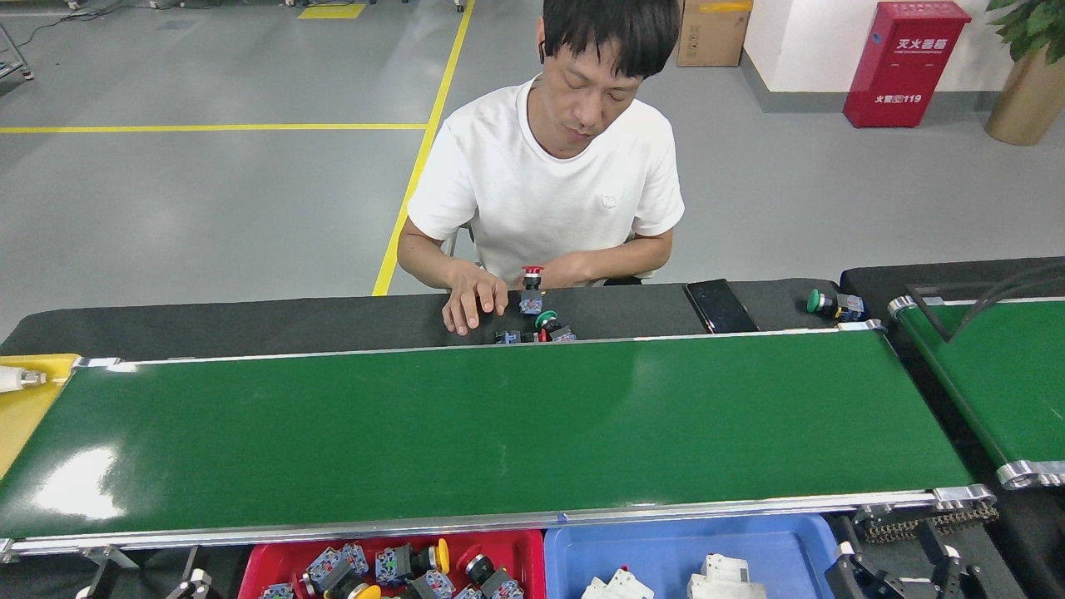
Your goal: Pick switch part from conveyor to tray
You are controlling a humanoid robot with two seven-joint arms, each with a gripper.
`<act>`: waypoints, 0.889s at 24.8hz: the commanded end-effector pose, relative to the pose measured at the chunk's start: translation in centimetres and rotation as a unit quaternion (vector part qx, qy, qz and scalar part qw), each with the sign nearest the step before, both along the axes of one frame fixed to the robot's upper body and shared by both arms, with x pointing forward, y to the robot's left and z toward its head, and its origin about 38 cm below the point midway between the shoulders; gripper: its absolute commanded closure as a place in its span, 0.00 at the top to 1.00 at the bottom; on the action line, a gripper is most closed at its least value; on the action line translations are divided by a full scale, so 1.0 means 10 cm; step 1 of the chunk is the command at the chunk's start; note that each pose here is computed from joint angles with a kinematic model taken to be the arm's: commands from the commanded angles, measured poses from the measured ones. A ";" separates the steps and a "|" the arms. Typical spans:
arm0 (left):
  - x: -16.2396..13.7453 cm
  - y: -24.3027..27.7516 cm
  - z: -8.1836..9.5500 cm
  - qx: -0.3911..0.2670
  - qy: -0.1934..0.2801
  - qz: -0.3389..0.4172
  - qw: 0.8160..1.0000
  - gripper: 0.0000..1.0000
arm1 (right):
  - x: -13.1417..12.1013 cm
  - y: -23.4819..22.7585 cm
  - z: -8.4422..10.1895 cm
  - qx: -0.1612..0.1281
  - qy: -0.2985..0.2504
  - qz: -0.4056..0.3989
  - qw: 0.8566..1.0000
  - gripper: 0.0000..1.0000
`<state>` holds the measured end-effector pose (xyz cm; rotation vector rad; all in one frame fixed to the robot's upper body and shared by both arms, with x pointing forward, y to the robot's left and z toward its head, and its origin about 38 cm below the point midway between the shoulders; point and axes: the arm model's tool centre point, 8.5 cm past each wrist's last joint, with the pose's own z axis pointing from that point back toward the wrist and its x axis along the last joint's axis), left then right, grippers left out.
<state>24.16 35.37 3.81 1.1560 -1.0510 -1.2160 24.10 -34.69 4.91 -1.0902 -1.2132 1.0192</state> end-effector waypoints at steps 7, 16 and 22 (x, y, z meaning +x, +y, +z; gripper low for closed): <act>0.05 -0.20 0.07 0.015 -0.013 -0.007 1.000 1.00 | -0.02 -0.02 0.07 -0.006 -0.017 0.011 1.000 0.99; 0.05 -0.17 0.07 0.016 -0.014 -0.001 1.000 1.00 | -0.02 0.02 0.09 -0.004 -0.021 0.032 0.999 0.99; 0.07 -0.19 0.08 0.016 -0.016 -0.006 1.000 1.00 | -0.01 0.03 0.08 -0.004 -0.019 0.034 0.999 0.99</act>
